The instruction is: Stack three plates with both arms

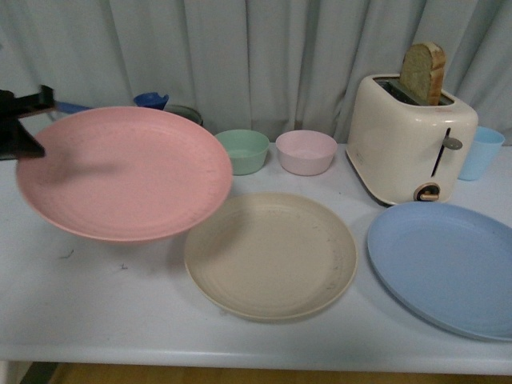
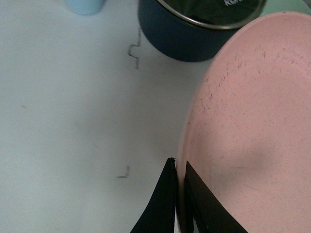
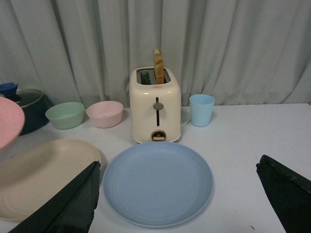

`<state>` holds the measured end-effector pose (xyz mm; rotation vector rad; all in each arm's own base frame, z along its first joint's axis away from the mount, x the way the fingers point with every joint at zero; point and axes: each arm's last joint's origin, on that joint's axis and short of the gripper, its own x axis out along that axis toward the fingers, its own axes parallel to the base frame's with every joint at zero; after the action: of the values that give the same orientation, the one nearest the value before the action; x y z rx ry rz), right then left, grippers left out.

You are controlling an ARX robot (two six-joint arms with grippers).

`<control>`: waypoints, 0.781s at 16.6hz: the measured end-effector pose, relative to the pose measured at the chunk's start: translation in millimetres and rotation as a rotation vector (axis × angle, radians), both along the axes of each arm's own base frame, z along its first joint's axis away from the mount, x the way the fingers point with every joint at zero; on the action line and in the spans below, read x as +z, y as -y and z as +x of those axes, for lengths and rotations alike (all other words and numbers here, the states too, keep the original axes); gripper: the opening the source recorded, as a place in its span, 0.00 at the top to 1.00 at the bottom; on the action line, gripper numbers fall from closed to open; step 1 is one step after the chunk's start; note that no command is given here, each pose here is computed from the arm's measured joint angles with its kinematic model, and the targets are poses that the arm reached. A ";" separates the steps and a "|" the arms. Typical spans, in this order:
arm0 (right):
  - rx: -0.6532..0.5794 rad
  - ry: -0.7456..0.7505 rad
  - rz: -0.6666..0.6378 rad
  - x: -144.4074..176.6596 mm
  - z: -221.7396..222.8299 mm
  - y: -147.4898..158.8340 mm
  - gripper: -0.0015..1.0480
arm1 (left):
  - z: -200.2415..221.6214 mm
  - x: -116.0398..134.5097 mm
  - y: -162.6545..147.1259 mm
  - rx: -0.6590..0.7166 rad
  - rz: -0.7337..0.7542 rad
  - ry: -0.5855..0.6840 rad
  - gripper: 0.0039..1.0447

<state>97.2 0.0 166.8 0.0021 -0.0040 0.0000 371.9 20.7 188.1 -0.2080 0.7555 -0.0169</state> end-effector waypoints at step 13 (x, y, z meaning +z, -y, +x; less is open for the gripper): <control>0.000 0.000 0.000 0.0 0.0 0.0 0.06 | 10.8 -62.9 119.6 -0.006 -0.048 -0.160 0.98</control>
<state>97.2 0.0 166.8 0.0021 -0.0044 0.0000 382.8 -98.9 125.2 -0.2549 0.9159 -0.0240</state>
